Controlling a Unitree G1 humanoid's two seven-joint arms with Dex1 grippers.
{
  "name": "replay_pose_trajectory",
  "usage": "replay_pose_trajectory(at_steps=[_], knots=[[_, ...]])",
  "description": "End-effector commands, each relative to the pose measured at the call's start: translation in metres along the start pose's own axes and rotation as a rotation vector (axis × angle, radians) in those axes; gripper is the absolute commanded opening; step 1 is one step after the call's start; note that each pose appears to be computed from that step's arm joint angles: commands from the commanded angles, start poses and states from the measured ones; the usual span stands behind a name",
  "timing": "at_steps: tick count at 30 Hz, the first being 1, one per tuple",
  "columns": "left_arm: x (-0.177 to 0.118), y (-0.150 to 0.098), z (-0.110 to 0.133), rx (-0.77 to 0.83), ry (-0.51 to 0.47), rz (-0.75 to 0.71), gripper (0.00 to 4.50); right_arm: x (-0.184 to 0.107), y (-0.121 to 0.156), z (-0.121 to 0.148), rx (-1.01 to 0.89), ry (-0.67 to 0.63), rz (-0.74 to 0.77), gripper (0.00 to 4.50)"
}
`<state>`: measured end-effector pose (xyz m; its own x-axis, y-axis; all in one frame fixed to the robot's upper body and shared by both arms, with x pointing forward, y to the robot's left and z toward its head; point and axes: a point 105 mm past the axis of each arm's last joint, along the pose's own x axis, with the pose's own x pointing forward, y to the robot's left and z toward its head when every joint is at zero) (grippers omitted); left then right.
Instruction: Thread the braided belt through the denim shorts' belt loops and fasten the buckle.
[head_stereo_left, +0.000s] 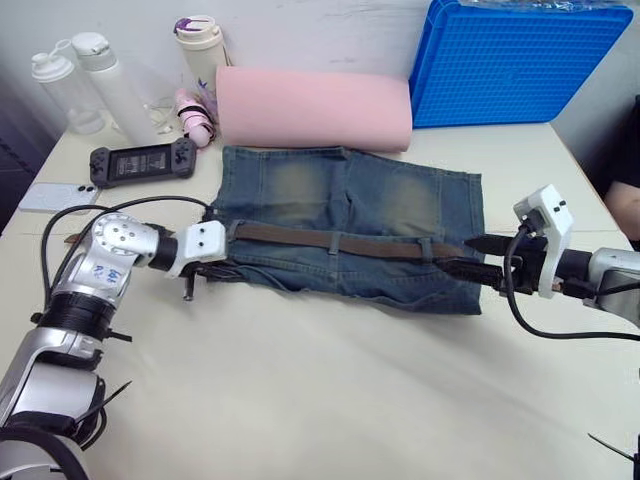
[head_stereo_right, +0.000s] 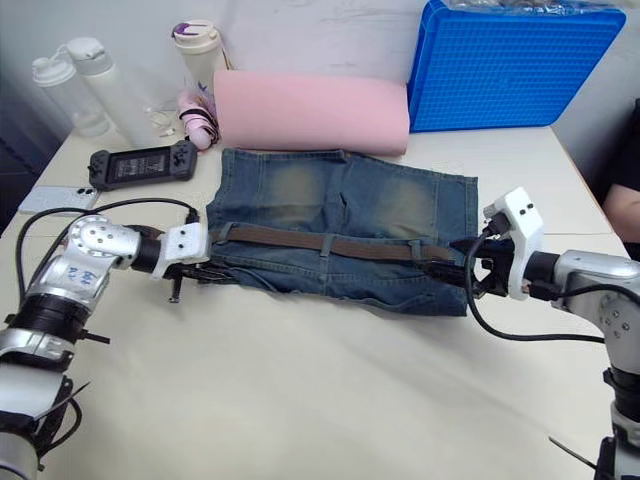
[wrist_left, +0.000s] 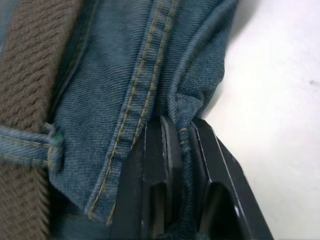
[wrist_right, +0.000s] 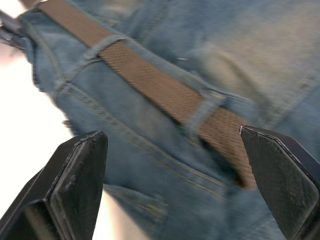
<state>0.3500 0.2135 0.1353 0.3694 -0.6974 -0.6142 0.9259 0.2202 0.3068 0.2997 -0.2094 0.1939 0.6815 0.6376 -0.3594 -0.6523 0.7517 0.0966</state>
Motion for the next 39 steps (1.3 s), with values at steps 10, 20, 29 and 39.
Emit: replay_pose_trajectory(at_steps=[10, 20, 29, 39], knots=[[-0.042, 0.048, 0.063, -0.525, -0.435, 0.230, 4.48, 0.008, -0.018, 0.028, 0.097, -0.157, -0.006, 4.50], [0.002, 0.065, 0.016, -0.674, -0.243, 0.346, 4.48, 0.043, -0.042, 0.015, 0.145, -0.115, -0.001, 4.50], [-0.004, 0.056, 0.009, -0.655, -0.243, 0.310, 2.51, 0.065, -0.030, -0.010, 0.055, 0.016, 0.096, 3.96], [-0.024, 0.033, 0.023, -0.494, -0.320, 0.229, 0.00, 0.049, -0.013, 0.003, -0.336, -0.033, 0.181, 0.10]])
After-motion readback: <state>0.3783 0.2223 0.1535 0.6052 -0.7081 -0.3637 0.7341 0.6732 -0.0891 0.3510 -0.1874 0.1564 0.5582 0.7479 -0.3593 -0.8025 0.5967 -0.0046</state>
